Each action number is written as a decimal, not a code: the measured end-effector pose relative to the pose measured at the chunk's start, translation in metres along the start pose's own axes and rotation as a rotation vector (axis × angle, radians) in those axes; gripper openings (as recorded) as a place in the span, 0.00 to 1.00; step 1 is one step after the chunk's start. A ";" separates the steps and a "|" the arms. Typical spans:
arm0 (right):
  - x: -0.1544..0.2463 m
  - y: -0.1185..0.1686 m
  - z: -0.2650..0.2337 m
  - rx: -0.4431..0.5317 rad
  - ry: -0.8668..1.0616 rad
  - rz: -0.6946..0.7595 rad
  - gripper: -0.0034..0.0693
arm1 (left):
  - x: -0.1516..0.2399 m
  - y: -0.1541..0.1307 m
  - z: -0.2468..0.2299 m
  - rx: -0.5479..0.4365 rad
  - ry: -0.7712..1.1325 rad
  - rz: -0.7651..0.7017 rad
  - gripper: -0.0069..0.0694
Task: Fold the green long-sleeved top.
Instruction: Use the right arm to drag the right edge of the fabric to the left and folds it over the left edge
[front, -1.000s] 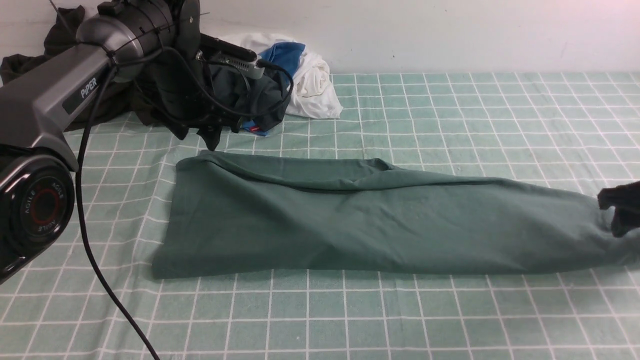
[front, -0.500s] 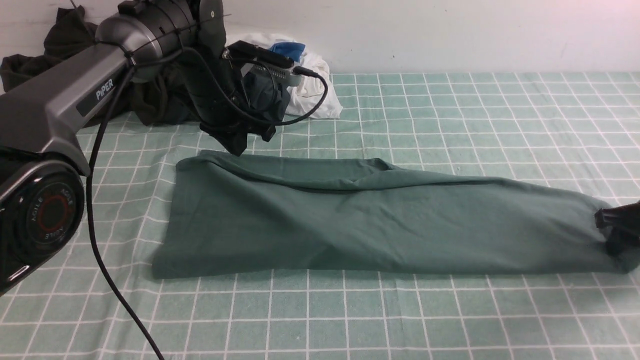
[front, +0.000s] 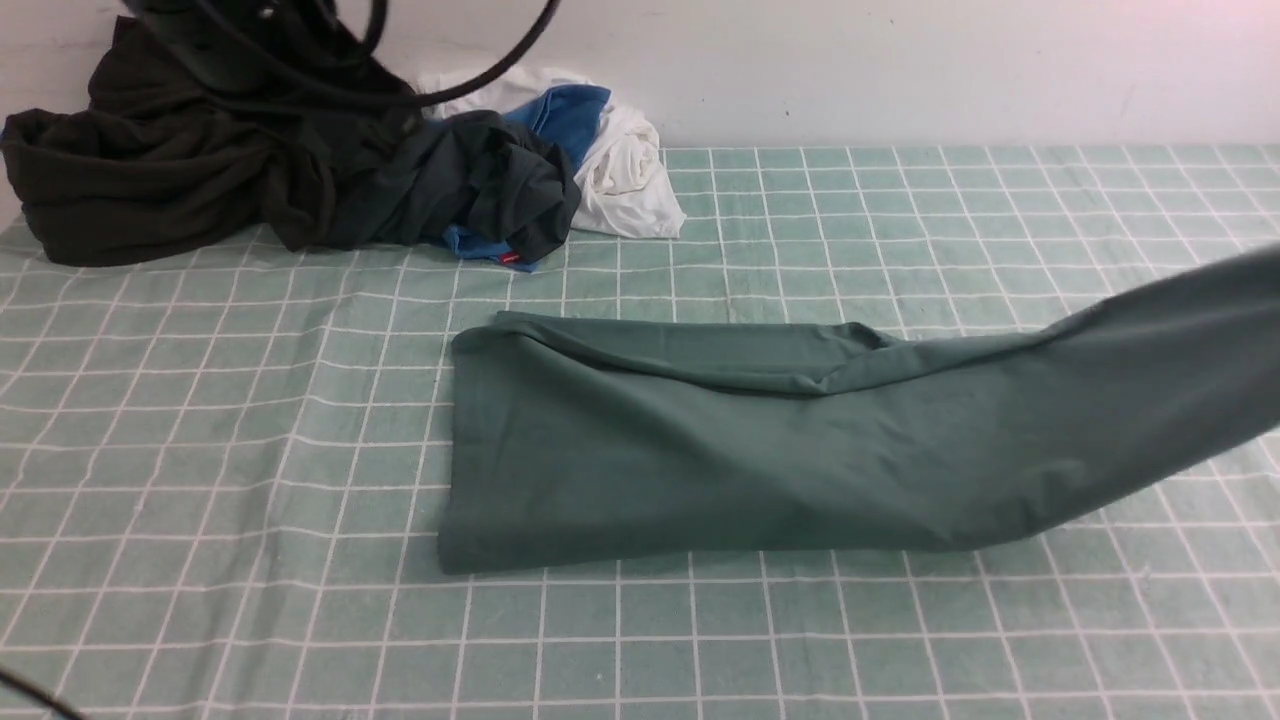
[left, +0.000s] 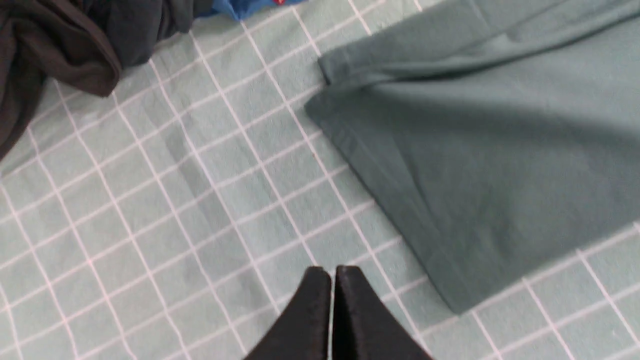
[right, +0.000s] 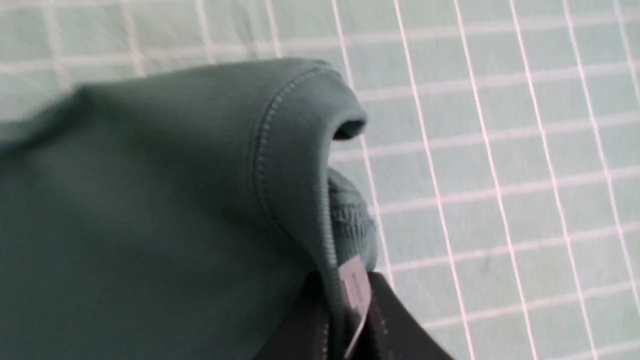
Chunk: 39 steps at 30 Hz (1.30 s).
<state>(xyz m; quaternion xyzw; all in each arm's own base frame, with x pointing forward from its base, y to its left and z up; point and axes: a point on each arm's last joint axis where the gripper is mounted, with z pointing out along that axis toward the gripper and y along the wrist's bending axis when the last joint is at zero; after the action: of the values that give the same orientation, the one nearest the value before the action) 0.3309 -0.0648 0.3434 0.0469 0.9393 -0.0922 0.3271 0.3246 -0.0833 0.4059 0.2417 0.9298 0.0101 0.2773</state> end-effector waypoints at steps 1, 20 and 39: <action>-0.003 0.008 -0.009 -0.027 -0.025 -0.013 0.09 | 0.005 -0.001 -0.007 -0.002 -0.008 -0.001 0.09; 0.043 0.397 -0.016 -0.819 -0.184 -0.565 0.15 | 0.180 -0.042 -0.089 -0.049 -0.045 -0.071 0.09; 0.010 0.299 -0.126 -0.797 -0.062 -0.696 0.34 | 0.324 -0.067 -0.076 -0.220 -0.356 -0.320 0.09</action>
<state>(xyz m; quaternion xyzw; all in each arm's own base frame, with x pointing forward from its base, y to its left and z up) 0.2909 0.2538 0.3917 -0.3984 0.8513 0.1675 0.2974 0.0192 0.0136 0.2946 0.0578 0.8861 0.0244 0.4592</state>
